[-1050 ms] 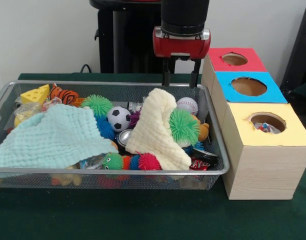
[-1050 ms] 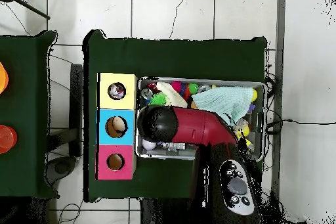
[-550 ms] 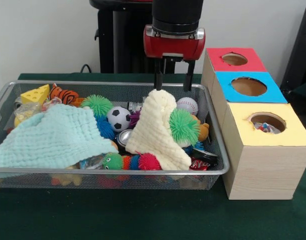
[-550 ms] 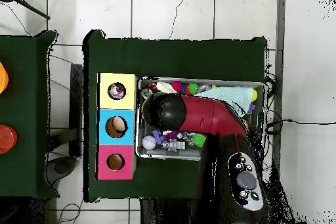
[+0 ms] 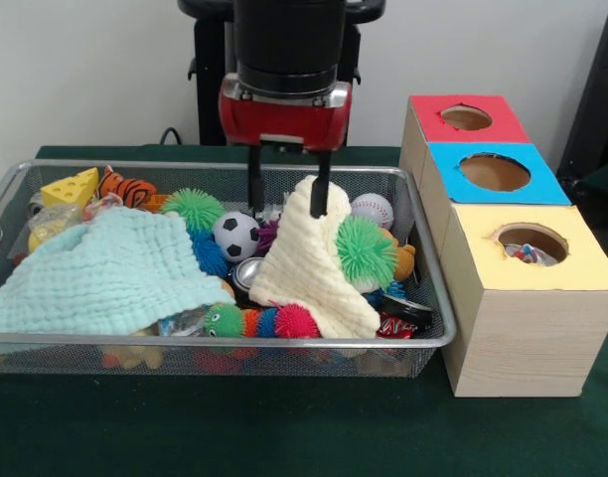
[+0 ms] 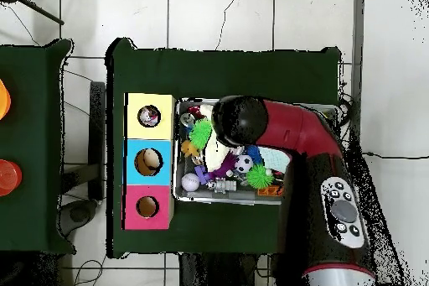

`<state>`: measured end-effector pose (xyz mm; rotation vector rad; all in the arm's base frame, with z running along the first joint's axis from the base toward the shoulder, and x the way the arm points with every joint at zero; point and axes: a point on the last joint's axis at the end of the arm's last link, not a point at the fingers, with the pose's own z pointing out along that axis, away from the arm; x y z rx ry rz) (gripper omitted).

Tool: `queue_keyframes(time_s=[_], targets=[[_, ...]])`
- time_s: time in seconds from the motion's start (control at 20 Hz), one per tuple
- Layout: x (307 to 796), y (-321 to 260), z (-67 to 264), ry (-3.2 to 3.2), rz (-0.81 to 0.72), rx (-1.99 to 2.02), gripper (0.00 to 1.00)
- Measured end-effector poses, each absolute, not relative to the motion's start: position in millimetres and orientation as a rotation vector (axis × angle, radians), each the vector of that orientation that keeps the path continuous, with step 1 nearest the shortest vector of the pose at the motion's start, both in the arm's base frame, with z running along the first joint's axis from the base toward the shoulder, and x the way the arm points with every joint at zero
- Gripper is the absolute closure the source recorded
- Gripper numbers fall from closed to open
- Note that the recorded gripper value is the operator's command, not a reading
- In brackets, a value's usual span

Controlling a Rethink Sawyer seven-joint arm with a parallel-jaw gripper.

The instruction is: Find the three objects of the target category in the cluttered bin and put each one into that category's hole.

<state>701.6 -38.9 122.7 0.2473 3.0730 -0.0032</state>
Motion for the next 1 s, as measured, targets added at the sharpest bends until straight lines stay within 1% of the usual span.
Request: queue_keyframes(time_s=[0.3,0.5,0.8,1.0], targets=[[711.9,-65.3,114.8,3.056,-0.002,0.282,0.00],[715.4,-90.9,103.8,3.050,-0.001,0.312,0.00],[707.8,-112.0,87.5,3.067,0.007,0.339,0.00],[696.6,-129.5,69.7,3.085,-0.003,0.341,0.00]])
